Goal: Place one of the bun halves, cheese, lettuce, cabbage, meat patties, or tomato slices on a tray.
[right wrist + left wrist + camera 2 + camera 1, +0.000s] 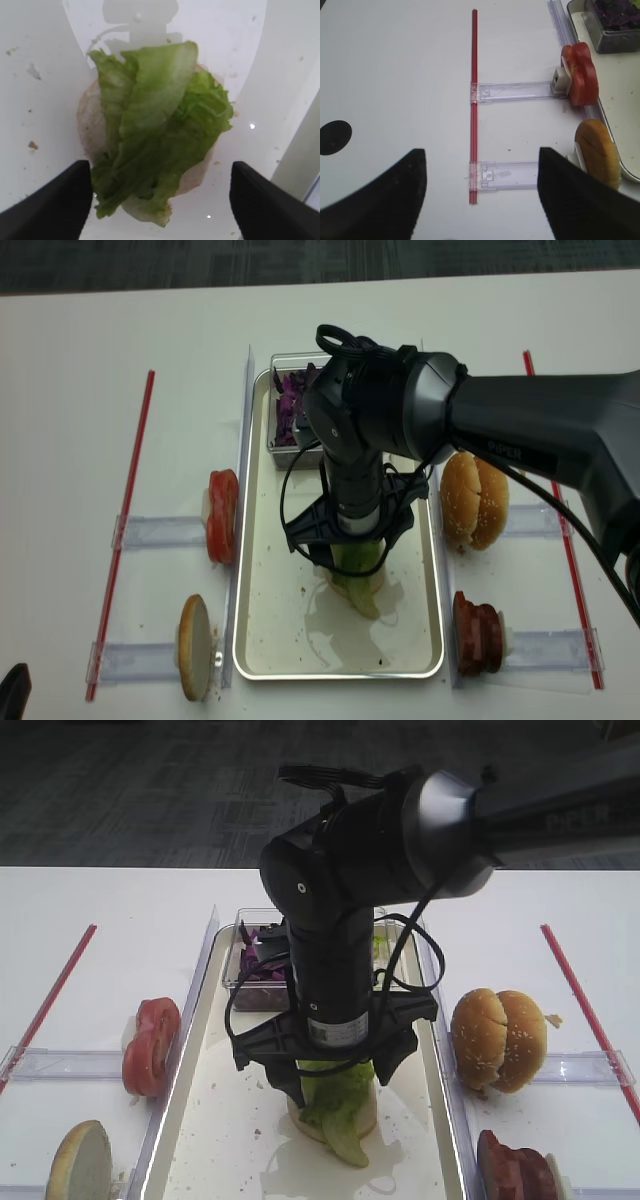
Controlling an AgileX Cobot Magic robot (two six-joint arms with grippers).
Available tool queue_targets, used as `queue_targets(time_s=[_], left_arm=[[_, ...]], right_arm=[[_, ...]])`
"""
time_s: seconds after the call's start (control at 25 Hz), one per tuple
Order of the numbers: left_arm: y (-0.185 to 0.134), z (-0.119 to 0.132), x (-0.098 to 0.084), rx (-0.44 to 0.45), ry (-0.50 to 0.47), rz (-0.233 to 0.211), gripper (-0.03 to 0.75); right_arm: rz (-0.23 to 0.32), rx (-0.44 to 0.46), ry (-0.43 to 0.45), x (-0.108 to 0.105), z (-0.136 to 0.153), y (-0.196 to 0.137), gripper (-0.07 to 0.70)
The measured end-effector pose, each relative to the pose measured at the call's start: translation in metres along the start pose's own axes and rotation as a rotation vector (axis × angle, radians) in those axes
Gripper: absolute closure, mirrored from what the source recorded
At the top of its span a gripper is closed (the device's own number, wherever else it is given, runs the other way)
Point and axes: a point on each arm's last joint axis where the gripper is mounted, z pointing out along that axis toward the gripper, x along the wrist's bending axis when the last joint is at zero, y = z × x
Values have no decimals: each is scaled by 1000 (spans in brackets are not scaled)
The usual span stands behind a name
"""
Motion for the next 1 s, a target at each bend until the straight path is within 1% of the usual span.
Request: queue_targets(time_s=[0.28, 0.44, 0.56, 0.84, 1.0], left_arm=[[0, 0, 0, 0, 0, 0, 278], [0, 0, 0, 0, 0, 0, 278], [0, 0, 0, 0, 0, 0, 278], [0, 0, 0, 0, 0, 0, 278], [0, 0, 0, 0, 0, 0, 278]], right_arm=[[-1, 21, -11, 0, -5, -1, 45], [4, -26, 18, 3, -30, 3, 45], [10, -38, 22, 4, -50, 6, 45], [55, -102, 70, 11, -77, 16, 44], [62, -126, 98, 13, -88, 18, 43]])
